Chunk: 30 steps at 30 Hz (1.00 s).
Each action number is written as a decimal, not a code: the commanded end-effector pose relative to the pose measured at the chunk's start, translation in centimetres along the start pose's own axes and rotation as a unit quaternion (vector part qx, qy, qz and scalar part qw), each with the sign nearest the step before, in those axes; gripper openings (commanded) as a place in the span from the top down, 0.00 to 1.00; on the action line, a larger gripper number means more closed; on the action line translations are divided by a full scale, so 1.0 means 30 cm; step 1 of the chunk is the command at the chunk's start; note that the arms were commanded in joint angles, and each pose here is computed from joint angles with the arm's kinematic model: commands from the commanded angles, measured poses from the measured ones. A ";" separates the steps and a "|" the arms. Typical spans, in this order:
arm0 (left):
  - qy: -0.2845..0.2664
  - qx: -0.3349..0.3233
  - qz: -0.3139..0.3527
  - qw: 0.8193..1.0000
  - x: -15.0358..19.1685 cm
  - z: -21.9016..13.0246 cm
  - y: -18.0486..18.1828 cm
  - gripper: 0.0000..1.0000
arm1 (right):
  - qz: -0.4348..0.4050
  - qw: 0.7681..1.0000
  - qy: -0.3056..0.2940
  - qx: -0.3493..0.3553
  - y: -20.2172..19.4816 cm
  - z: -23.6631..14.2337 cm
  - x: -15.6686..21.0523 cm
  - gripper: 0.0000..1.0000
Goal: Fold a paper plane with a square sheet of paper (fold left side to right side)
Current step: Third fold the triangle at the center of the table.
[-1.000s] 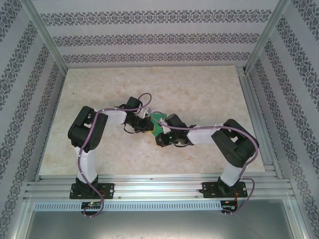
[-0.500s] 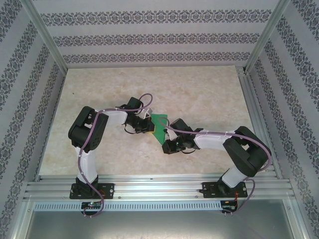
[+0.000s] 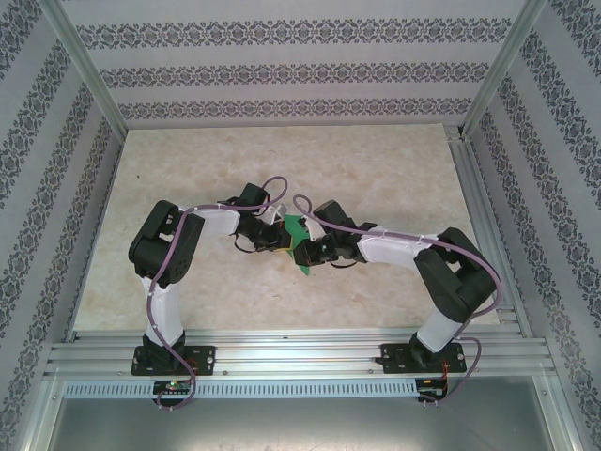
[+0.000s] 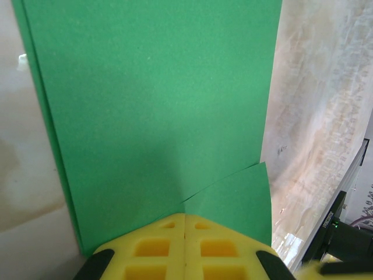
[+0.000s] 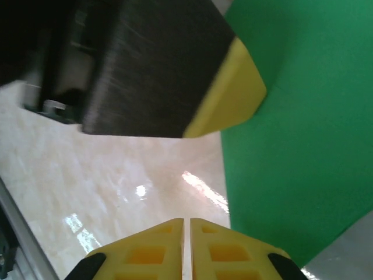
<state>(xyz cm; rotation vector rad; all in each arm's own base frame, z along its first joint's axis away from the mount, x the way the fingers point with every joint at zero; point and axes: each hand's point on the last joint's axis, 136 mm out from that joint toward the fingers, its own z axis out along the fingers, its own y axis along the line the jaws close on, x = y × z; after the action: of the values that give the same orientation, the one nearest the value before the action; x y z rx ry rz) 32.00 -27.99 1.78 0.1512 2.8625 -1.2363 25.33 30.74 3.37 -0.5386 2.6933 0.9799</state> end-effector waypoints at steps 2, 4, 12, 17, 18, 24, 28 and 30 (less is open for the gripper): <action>0.007 -0.079 -0.022 0.997 0.030 0.021 0.141 0.97 | 0.018 1.000 0.019 0.017 -0.055 0.038 0.054 0.89; 0.003 -0.073 -0.019 0.997 0.020 0.016 0.125 0.96 | 0.024 0.999 0.034 0.024 -0.072 0.048 0.101 0.89; -0.039 -0.054 0.025 0.997 -0.083 -0.096 -0.025 0.83 | 0.051 0.995 0.064 0.055 -0.143 0.061 0.219 0.89; -0.064 -0.039 0.050 0.996 -0.082 -0.176 -0.110 0.88 | 0.050 0.995 0.068 0.061 -0.152 0.066 0.219 0.90; -0.061 -0.035 0.049 0.996 -0.065 -0.174 -0.113 0.90 | 0.050 0.995 0.069 0.061 -0.151 0.067 0.218 0.90; -0.028 -0.006 0.038 0.999 0.065 -0.072 -0.114 0.95 | 0.047 0.994 0.072 0.064 -0.154 0.069 0.219 0.90; -0.020 -0.003 0.039 0.999 0.094 -0.003 -0.112 0.96 | 0.046 0.994 0.076 0.068 -0.157 0.067 0.225 0.90; -0.021 0.001 0.037 0.999 0.091 0.015 -0.111 0.97 | 0.045 0.994 0.079 0.069 -0.157 0.069 0.228 0.90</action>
<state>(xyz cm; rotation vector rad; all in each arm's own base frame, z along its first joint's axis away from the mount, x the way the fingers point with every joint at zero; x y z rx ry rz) 27.94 -29.00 3.22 0.2277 2.8688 -1.1535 24.44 29.89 1.17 -0.5034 2.7075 0.9750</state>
